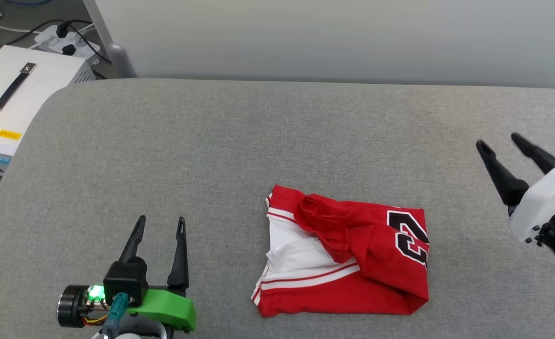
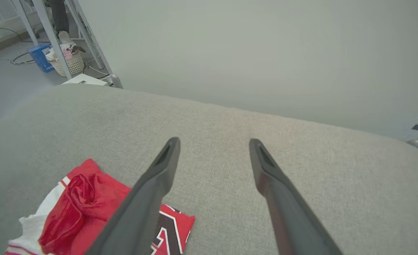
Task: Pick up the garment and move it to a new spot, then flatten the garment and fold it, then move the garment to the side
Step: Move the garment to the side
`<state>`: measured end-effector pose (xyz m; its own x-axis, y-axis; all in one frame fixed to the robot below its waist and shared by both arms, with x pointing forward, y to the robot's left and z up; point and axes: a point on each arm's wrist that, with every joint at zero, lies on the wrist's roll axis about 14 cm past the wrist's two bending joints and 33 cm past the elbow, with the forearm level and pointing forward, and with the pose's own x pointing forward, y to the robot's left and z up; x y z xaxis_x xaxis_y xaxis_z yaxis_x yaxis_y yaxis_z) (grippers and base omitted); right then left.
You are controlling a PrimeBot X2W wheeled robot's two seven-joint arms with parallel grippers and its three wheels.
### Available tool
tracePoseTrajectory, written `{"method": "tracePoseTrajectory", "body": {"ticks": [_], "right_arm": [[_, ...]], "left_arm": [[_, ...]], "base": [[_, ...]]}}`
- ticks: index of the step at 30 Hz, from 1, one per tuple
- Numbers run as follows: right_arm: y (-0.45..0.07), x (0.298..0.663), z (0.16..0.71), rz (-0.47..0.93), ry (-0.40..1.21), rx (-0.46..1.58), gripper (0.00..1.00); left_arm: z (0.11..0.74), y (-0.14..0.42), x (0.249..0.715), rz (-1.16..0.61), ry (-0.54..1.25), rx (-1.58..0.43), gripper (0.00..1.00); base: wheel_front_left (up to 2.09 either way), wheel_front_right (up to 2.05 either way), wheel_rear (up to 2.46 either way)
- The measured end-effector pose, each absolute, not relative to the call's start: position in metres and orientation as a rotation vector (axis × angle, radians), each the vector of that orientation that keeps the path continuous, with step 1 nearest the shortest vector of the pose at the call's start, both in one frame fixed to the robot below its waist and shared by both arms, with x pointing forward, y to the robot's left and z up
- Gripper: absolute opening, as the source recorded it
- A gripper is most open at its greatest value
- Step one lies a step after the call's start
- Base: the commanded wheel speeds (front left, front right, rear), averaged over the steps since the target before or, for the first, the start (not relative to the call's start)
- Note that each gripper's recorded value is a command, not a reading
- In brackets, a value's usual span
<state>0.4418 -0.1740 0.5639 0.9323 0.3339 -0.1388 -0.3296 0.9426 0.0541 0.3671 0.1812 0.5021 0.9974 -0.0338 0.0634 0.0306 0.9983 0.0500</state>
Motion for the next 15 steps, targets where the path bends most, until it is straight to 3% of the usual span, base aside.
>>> {"method": "tracePoseTrajectory", "body": {"ticks": [7, 15], "right_arm": [[-0.165, 0.422, 0.485, 0.432, 0.667, 0.149, 1.0], [-0.145, 0.404, 0.427, 0.485, 0.94, 0.243, 1.0]], "left_arm": [[0.496, 0.184, 0.373, -0.023, -0.046, 0.048, 1.0], [0.492, 0.182, 0.389, -0.03, -0.037, 0.043, 1.0]], "base": [[0.0, 0.0, 0.0], [0.0, 0.0, 0.0]]}}
